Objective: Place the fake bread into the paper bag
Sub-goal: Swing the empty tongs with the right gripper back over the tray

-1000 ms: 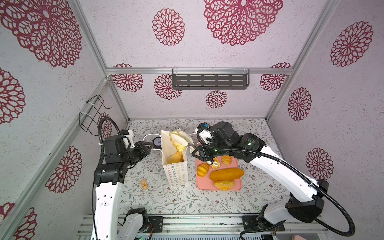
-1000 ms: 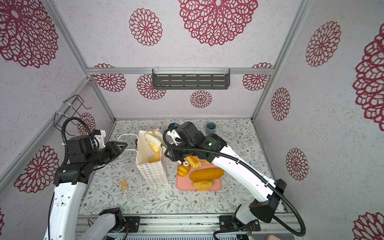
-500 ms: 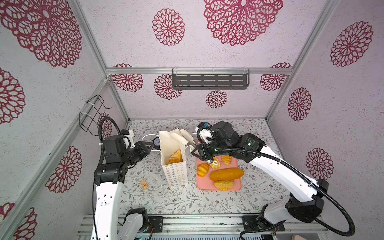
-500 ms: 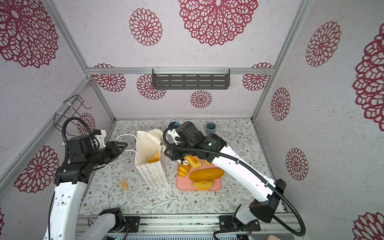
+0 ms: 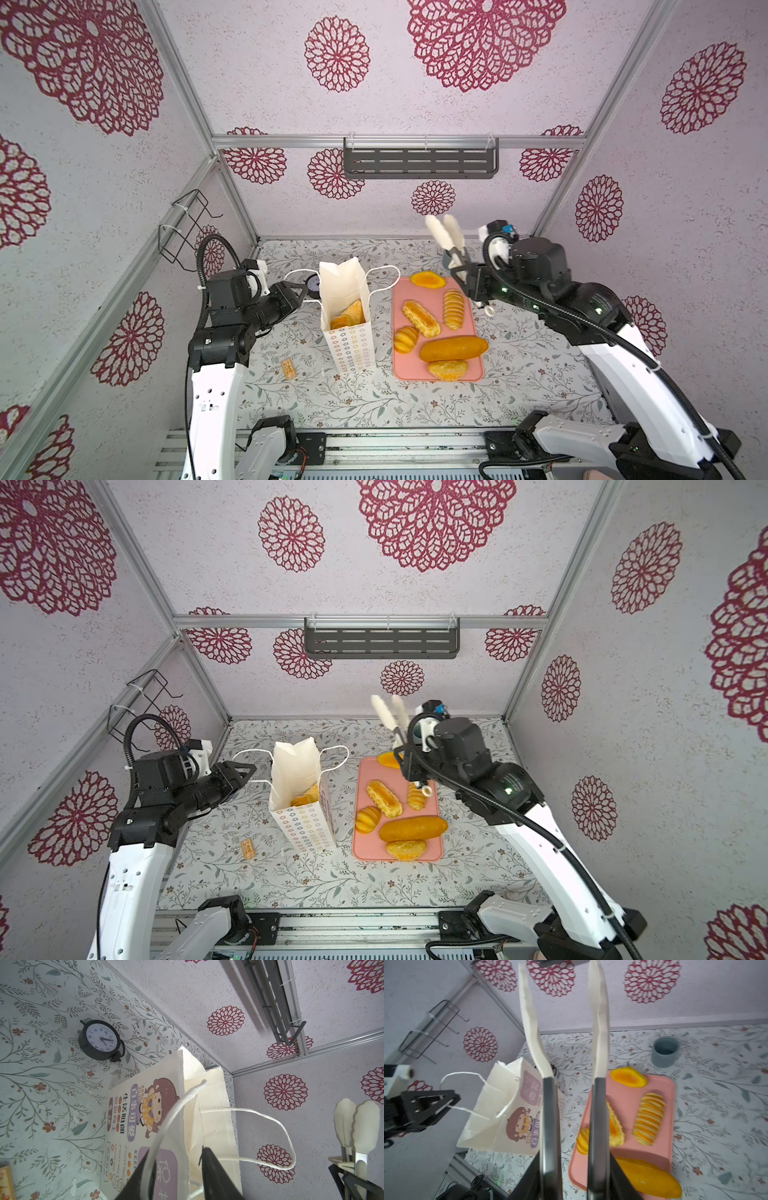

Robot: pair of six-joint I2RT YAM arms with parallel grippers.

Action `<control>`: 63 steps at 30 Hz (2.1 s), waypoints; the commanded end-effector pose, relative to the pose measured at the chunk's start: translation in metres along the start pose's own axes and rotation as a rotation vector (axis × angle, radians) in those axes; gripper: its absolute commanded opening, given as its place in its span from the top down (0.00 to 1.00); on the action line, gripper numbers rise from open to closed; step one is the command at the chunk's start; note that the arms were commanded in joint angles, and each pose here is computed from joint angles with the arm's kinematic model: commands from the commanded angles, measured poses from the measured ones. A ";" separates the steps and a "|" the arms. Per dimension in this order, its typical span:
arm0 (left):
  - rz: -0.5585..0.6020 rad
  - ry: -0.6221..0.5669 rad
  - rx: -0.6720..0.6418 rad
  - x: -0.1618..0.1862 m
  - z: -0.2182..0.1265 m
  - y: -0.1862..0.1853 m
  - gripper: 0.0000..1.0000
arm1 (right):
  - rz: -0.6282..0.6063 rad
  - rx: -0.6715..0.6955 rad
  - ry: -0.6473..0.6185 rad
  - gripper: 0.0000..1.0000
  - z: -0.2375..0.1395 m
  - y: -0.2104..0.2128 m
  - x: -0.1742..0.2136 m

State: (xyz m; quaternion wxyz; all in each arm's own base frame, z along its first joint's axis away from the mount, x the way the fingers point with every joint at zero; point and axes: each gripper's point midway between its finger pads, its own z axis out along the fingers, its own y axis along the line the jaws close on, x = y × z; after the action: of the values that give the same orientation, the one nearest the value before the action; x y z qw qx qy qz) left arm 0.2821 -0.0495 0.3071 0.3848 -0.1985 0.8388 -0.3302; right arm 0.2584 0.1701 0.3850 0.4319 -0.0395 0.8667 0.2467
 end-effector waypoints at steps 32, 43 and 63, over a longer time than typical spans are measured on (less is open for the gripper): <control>0.015 -0.012 0.029 -0.002 0.006 0.001 0.21 | 0.106 0.346 0.529 0.52 0.102 -0.134 0.134; 0.034 -0.011 0.024 -0.003 0.010 0.003 0.21 | 0.103 0.387 0.644 0.47 0.119 -0.150 0.144; 0.074 -0.009 0.026 -0.007 0.013 0.002 0.20 | 0.090 0.445 0.796 0.50 0.138 -0.165 0.164</control>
State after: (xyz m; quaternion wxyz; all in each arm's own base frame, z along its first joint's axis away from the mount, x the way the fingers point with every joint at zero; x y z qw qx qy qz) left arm 0.2934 -0.0504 0.2972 0.3886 -0.1767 0.8427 -0.3282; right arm 0.3009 0.1196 0.1149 0.0457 0.0062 0.9975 0.0540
